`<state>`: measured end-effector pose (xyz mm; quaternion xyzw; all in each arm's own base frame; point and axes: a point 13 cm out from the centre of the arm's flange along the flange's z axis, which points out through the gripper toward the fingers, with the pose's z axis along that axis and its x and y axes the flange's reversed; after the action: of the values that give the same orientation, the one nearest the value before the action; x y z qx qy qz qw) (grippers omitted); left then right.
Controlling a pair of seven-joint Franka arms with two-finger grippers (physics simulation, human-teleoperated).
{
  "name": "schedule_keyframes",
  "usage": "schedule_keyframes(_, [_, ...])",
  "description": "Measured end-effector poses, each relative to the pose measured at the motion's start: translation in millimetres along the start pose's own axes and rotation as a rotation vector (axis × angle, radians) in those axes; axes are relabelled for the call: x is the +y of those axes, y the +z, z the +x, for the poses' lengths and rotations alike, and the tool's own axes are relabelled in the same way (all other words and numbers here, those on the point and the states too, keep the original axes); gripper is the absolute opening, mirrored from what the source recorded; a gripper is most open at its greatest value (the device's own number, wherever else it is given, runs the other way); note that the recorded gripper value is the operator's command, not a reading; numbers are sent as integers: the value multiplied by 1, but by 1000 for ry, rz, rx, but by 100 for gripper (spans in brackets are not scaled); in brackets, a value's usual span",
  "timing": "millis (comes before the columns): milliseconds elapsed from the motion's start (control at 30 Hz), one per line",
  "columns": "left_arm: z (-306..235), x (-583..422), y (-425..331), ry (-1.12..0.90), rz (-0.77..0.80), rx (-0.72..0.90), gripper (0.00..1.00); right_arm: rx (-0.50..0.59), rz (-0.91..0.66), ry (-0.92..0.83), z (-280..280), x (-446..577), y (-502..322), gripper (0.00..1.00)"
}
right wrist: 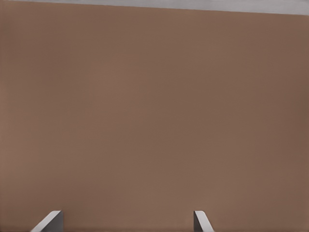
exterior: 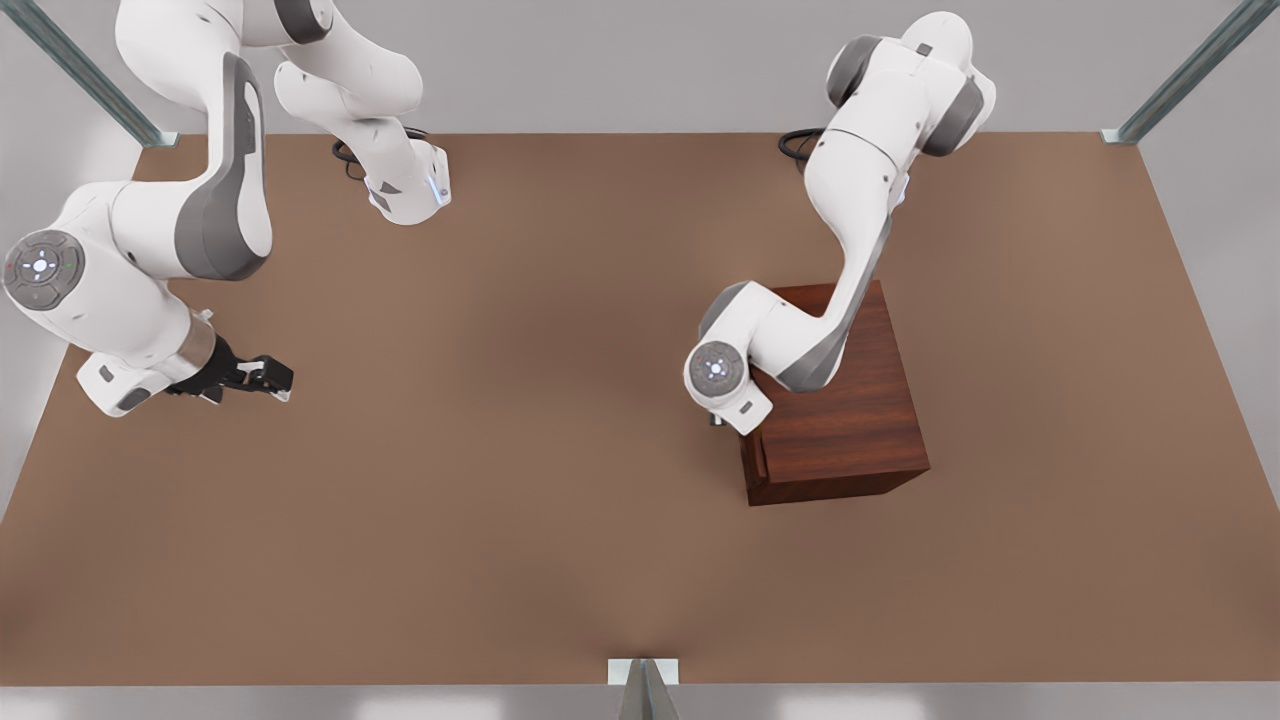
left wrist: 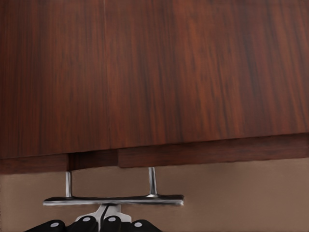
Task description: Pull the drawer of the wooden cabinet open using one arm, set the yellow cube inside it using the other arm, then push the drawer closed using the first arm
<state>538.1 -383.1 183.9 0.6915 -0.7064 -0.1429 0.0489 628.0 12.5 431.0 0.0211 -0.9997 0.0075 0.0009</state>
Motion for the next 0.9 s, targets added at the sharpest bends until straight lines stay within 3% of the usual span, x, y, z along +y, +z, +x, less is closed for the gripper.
schedule_keyframes(300, [-7,7,0,65,-32,-25,21,-1,1,-15,0,-2,0,100])
schedule_keyframes(333, [-2,7,-6,68,-24,-10,49,-1,0,-16,0,-2,0,100])
schedule_keyframes(367, [5,2,-21,70,3,19,100,-1,0,-17,0,-1,0,100])
schedule_keyframes(467, [-16,-36,-86,32,112,123,100,-1,0,-21,0,0,0,100])
schedule_keyframes(600, [-153,-84,-174,25,249,195,100,-1,-1,-23,0,0,0,100])
schedule_keyframes(733, [-265,-48,-260,207,342,160,100,-1,-2,-23,0,-1,0,100])
schedule_keyframes(900, [-282,7,-290,559,345,66,100,-1,-3,-25,0,-2,0,100])
